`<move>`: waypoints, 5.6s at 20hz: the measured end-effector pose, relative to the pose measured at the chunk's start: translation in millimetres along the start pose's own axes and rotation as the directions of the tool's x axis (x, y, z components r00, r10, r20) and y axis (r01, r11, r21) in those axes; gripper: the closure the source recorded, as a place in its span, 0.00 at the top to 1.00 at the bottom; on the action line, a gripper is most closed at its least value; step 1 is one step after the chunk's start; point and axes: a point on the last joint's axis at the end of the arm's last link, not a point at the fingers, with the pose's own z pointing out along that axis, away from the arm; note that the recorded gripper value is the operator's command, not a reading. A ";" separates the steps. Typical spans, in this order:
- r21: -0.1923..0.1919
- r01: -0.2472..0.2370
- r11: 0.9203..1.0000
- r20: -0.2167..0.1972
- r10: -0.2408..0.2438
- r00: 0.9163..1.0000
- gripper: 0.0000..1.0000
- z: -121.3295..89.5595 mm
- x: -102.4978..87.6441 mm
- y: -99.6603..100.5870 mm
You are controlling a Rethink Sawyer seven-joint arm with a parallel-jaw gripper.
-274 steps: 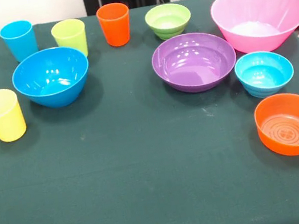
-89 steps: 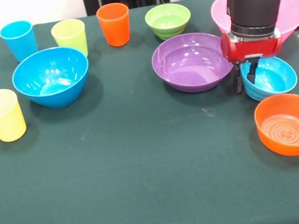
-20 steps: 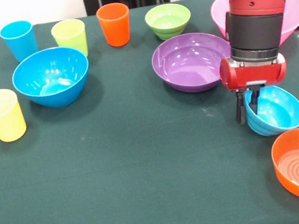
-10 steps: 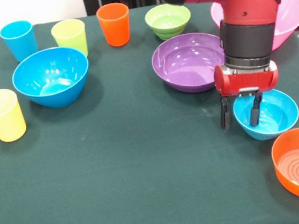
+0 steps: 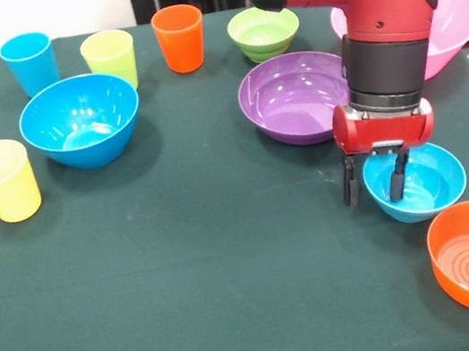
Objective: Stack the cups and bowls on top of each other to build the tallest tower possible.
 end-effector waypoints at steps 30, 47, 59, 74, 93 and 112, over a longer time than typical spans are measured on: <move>0.045 -0.059 0.997 0.009 0.059 0.998 1.00 18.0 -13.3 -74.0; 0.069 -0.037 0.997 0.062 0.032 0.998 1.00 36.6 -35.8 -107.4; 0.075 -0.033 0.997 0.096 0.026 0.995 1.00 46.8 -51.0 -115.1; 0.049 -0.092 0.995 0.096 0.087 0.992 1.00 55.8 -63.0 -135.9; 0.047 -0.069 0.997 0.088 0.064 0.994 1.00 55.8 -62.2 -144.9; 0.052 -0.077 0.996 0.060 0.074 0.995 1.00 54.8 -52.4 -182.3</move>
